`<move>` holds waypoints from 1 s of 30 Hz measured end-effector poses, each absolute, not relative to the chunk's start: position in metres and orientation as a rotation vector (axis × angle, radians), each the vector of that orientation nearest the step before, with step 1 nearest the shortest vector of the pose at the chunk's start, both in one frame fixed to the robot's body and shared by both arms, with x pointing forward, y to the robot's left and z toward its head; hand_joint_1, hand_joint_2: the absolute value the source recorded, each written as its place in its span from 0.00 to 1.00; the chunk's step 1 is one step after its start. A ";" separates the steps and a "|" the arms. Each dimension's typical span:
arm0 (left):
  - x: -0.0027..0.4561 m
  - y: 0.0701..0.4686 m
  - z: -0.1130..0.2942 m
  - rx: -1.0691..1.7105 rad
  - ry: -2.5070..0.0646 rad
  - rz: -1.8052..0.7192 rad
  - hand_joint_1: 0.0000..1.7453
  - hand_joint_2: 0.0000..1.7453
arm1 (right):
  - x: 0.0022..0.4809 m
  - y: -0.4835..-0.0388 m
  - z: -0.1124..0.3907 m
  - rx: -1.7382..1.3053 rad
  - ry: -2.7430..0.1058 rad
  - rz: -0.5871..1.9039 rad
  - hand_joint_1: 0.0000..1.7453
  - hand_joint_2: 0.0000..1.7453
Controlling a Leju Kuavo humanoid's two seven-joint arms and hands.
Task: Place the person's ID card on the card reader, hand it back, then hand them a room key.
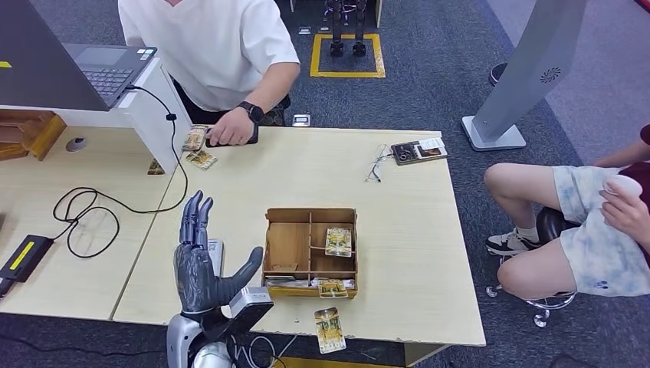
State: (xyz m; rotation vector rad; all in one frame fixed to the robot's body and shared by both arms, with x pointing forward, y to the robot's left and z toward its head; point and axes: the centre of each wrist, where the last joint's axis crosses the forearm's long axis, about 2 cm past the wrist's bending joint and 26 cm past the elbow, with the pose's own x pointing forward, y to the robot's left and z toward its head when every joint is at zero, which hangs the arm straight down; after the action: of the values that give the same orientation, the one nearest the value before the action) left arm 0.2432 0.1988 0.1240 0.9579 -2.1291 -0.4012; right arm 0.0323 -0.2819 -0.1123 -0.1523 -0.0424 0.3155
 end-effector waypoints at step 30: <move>0.209 0.194 0.106 1.021 -2.212 -0.846 0.00 1.00 | 0.030 -0.282 -0.112 -0.147 -0.055 0.283 0.00 1.00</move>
State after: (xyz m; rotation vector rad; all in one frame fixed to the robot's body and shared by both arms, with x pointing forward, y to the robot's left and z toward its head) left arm 0.2091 0.1944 0.1058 1.0212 -2.2120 -0.8460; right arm 0.0305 -0.2824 -0.1125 -0.1473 -0.0546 0.2826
